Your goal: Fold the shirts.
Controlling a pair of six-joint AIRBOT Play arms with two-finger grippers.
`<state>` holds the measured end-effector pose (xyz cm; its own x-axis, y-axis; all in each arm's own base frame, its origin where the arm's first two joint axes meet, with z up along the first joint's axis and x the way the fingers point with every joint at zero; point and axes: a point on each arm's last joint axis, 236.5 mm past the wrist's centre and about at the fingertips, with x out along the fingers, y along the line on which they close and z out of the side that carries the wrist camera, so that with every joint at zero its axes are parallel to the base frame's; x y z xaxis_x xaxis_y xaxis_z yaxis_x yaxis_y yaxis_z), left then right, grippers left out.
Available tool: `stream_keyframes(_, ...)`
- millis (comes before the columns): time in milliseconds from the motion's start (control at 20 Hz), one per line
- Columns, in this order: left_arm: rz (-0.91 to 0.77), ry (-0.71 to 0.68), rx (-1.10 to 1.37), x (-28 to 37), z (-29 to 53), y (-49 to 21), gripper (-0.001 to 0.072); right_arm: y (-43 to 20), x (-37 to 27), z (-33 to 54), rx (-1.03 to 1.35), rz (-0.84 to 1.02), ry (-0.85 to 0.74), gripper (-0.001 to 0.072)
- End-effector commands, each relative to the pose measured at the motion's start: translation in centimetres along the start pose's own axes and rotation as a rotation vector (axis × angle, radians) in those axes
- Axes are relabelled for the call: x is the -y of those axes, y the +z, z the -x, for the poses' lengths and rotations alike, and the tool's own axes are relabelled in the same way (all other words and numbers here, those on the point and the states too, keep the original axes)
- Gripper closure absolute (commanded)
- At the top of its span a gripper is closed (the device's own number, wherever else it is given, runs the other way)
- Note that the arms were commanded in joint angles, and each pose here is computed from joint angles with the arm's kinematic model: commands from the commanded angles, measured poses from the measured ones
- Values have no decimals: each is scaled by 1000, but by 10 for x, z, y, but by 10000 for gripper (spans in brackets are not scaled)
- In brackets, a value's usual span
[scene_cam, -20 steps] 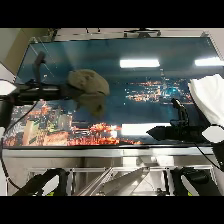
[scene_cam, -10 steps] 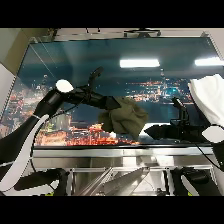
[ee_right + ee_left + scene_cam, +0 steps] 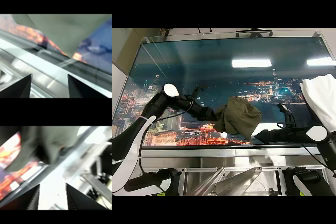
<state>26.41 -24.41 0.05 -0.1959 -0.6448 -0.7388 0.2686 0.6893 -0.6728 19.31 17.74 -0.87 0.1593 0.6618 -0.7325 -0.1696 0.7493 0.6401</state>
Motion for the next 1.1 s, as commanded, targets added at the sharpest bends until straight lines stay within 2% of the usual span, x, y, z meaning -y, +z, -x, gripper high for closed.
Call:
stream_keyframes(0,23,25,103,-22,-30,-6,359,-2,21,-21,-25,-13,-15,203)
stream_keyframes(150,-13,-69,190,2,-63,6,359,12,25,-44,-15,-48,37,203)
stream_keyframes(450,-64,-61,88,14,-113,10,359,21,9,-86,-39,-130,242,221)
stream_keyframes(500,-70,-70,66,17,-117,11,360,23,4,-88,-33,-123,281,405)
stream_keyframes(550,-77,-82,44,21,-120,12,362,24,-5,-86,-27,-106,325,618)
stream_keyframes(600,-80,-96,27,26,-121,13,395,27,-15,-82,-18,-95,370,640)
stream_keyframes(650,-93,-116,7,33,-118,14,676,29,-25,-77,-17,-78,409,694)
stream_keyframes(700,-116,-133,-1,42,-114,16,707,31,-36,-69,-18,-53,443,696)
stream_keyframes(900,-309,-232,27,120,-49,21,708,66,-97,0,69,114,583,696)
stream_keyframes(1050,-473,-267,212,193,44,28,707,103,-138,75,225,277,559,696)
